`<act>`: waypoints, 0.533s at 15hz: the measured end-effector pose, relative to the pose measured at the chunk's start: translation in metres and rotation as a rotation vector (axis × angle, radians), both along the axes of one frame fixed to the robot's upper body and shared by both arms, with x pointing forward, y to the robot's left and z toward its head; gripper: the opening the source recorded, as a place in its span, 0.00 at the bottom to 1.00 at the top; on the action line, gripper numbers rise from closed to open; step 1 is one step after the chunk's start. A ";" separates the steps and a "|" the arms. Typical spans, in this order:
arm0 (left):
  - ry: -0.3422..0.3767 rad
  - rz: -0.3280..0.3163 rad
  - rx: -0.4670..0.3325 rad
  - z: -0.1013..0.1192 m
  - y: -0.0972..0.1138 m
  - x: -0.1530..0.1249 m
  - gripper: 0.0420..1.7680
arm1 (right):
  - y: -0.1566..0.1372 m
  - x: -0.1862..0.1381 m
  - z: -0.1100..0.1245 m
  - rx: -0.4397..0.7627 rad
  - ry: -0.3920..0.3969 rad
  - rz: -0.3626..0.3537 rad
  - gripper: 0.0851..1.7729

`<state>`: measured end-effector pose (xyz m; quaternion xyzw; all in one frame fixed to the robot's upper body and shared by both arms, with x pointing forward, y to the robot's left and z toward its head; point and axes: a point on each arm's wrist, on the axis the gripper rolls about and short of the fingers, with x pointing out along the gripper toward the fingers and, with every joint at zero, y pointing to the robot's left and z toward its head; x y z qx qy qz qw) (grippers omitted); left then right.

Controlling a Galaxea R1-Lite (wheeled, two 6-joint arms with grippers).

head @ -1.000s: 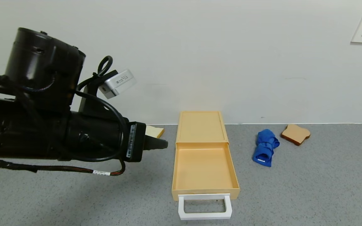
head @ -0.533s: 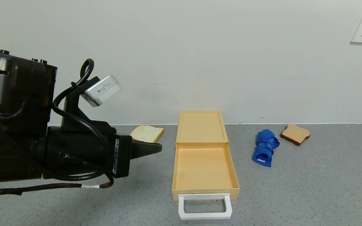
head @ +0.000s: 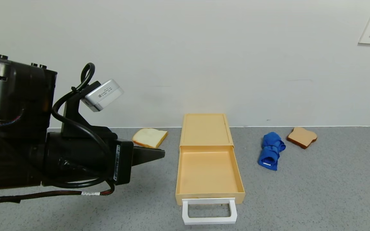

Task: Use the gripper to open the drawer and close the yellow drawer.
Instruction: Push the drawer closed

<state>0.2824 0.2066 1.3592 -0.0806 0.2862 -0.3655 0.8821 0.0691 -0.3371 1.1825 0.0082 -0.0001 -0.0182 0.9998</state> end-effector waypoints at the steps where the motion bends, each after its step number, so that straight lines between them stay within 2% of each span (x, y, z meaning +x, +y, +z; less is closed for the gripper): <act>1: 0.001 0.000 0.001 0.000 0.000 0.000 0.23 | 0.000 0.000 0.000 -0.001 0.000 0.000 0.96; 4: 0.003 -0.002 0.001 -0.001 0.000 0.001 0.46 | 0.000 0.000 0.000 0.000 0.000 0.000 0.96; 8: 0.008 -0.002 0.002 -0.002 -0.001 0.002 0.66 | 0.000 0.000 0.000 0.000 0.000 0.000 0.96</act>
